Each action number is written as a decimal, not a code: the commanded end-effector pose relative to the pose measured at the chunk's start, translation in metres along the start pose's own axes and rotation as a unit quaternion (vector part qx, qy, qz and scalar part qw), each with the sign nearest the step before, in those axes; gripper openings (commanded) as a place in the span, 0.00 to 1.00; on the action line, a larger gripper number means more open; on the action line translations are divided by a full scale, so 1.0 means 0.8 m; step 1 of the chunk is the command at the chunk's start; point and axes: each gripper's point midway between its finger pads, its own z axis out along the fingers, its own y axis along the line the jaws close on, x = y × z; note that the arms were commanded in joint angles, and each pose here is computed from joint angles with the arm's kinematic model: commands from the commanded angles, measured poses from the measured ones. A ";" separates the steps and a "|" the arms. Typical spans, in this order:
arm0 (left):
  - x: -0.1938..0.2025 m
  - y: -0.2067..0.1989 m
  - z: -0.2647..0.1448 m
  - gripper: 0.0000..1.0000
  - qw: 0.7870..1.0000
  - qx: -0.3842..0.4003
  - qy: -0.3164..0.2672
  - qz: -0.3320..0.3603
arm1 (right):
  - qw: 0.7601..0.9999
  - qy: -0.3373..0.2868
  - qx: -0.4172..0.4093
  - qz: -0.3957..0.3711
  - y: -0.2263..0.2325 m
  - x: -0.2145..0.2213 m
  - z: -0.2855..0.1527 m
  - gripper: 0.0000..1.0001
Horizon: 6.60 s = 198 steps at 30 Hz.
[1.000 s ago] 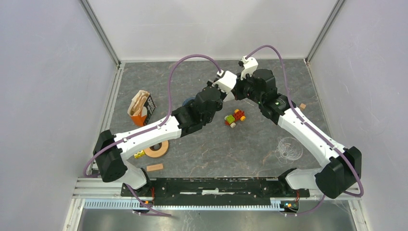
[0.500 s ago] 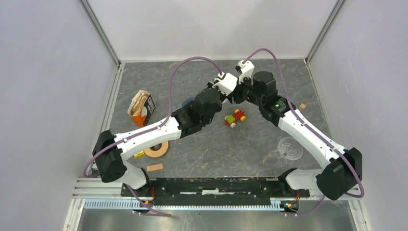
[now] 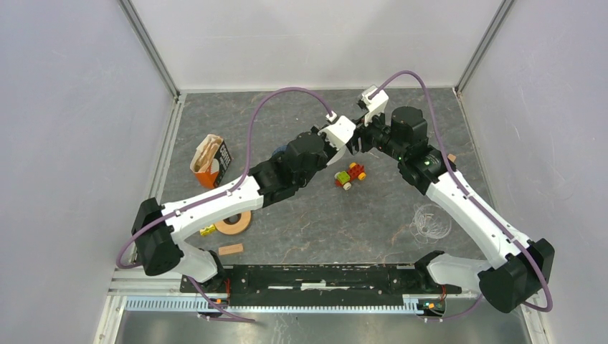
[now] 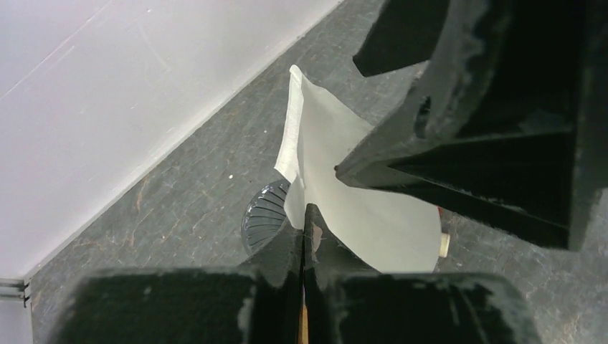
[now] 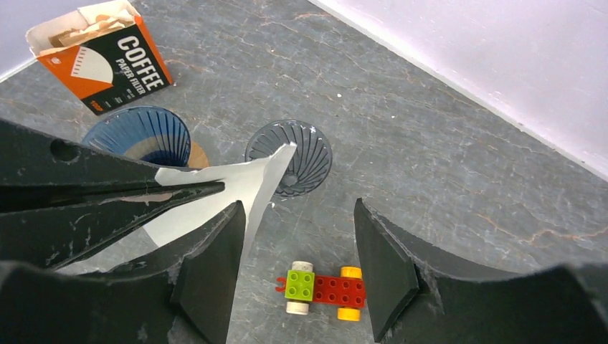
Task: Place the coffee filter in the dripper
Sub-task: Place the coffee filter in the coffee dripper.
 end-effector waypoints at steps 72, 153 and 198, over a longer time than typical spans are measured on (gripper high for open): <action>0.002 -0.052 -0.066 0.02 0.975 0.215 -0.014 0.060 | 0.961 -0.055 -0.203 -0.179 0.059 0.008 -0.050 0.68; -0.008 -0.041 -0.038 0.02 0.986 0.169 -0.003 -0.011 | 0.979 -0.058 -0.171 -0.092 0.051 0.016 -0.044 0.20; -0.005 -0.028 -0.035 0.10 0.989 0.144 -0.005 0.015 | 0.985 -0.039 -0.146 -0.081 0.038 0.022 -0.035 0.26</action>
